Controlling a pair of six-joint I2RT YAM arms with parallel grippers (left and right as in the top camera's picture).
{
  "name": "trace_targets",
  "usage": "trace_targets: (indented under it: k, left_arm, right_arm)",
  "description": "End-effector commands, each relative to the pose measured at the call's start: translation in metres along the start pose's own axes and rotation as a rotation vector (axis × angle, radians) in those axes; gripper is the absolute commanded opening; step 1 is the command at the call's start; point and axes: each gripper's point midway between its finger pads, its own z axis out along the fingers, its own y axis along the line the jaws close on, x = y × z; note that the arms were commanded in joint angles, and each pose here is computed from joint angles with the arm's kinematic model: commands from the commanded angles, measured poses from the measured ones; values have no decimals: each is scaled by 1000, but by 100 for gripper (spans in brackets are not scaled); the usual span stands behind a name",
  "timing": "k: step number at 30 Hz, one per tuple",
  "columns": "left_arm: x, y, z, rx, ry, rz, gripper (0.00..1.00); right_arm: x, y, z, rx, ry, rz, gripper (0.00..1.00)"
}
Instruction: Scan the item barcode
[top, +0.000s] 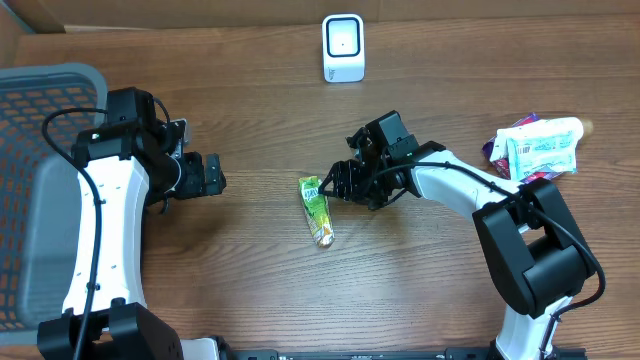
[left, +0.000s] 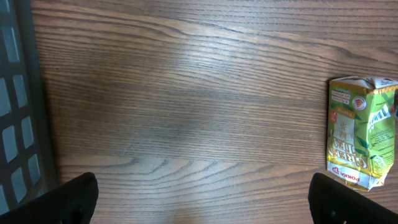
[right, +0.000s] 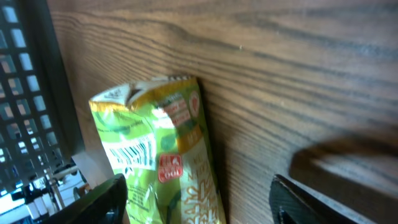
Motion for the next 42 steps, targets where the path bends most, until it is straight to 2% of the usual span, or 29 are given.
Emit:
trace_targets:
  k: [1,5,7,9,15,17,21,28,31,37,42]
  left_arm:
    - [-2,0,0,5,-2,12,100]
    - [-2,0,0,5,-2,12,99]
    - [-2,0,0,5,-2,12,100]
    - [-2,0,0,5,-2,12,100]
    - [-2,0,0,5,-2,12,100]
    - [-2,0,0,5,-2,12,100]
    - [-2,0,0,5,-2,12,100]
    - [-2,0,0,5,-2,12,100]
    - [-2,0,0,5,-2,12,99]
    - [-2,0,0,5,-2,12,100]
    - [-2,-1,0,6,-2,14,100]
  right_arm:
    - [7,15,2,-26,19,-67,75]
    - [27,20,22,-59,103,-70,71]
    - [34,21,30,-64,132,-59,64]
    - [37,19,35,-57,144,-20,47]
    - [44,22,39,-51,159,-17,35]
    - [46,25,42,-47,158,-31,28]
    - [46,28,45,-48,153,-48,4]
    - [43,30,41,-44,137,-54,4]
    - [35,28,27,30,88,-73,4]
    - [4,17,-47,469,-115,-187,4]
    - [4,-4,-77,765,-180,-234,3]
